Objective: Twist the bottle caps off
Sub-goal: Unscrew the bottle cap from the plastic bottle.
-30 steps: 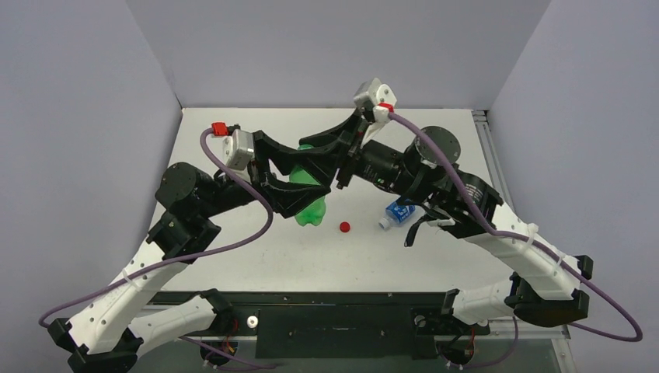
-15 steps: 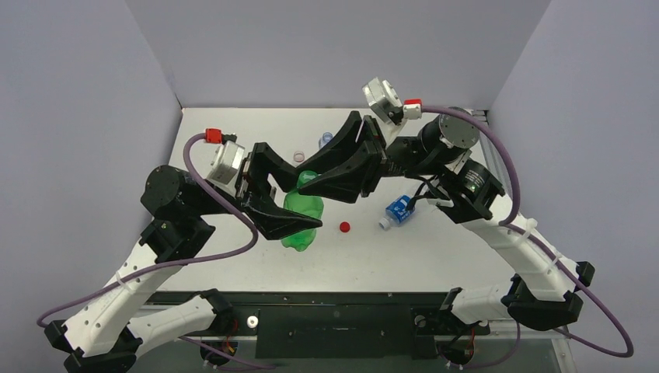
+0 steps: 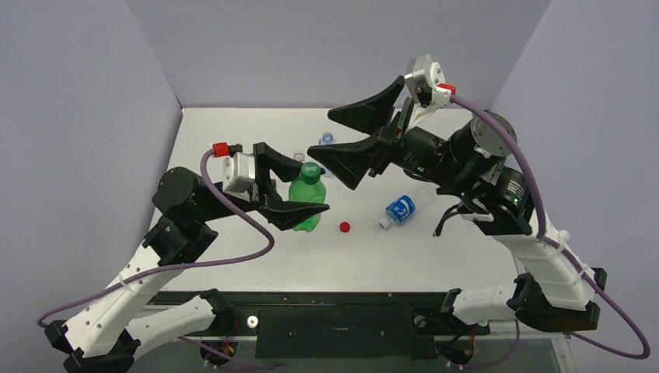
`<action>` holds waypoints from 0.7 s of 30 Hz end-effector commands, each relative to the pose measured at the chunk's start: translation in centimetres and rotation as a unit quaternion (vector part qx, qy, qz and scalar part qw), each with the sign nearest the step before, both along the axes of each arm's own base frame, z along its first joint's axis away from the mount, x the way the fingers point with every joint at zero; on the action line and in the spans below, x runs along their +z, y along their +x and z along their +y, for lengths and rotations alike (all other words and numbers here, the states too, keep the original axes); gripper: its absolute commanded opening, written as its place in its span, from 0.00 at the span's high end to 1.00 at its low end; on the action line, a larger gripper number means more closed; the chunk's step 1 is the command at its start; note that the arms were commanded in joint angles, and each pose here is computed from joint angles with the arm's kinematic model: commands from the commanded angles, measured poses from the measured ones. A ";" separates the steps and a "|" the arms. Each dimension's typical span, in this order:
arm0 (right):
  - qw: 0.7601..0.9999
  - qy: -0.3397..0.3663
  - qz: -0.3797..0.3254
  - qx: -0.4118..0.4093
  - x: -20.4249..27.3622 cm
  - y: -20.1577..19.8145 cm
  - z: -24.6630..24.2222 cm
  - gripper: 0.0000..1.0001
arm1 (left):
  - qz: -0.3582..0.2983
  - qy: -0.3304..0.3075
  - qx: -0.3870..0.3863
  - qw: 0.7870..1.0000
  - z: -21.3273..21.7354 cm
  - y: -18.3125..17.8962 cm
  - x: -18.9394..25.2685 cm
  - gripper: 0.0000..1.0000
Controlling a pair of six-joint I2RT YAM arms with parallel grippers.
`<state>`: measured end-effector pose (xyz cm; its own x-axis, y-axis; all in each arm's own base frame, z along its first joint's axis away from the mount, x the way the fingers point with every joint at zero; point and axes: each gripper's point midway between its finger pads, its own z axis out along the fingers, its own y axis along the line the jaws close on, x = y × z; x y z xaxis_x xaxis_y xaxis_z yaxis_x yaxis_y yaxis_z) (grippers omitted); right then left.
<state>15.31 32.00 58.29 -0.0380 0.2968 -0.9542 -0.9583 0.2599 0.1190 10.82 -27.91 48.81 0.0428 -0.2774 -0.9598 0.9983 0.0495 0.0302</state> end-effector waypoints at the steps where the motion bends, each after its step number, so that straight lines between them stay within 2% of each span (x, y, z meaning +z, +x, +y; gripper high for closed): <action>1: 0.984 -0.078 0.013 -0.162 -2.0 2.3 -0.8 0.22 | -0.062 0.009 0.160 0.985 1.0 5.7 -0.9 1.00; 5: 0.970 -0.111 0.027 -0.213 -3.0 2.7 -0.1 0.20 | -0.058 0.010 0.210 0.976 1.5 7.7 -1.1 1.00; 9: 0.964 -0.105 0.042 -0.240 -3.4 3.2 0.1 0.23 | -0.041 0.005 0.227 0.973 1.7 8.3 -1.0 1.00; 21: 0.968 -0.097 0.062 -0.224 -4.0 3.5 2.0 0.52 | -0.018 -0.004 0.215 0.976 1.4 8.1 -0.8 1.00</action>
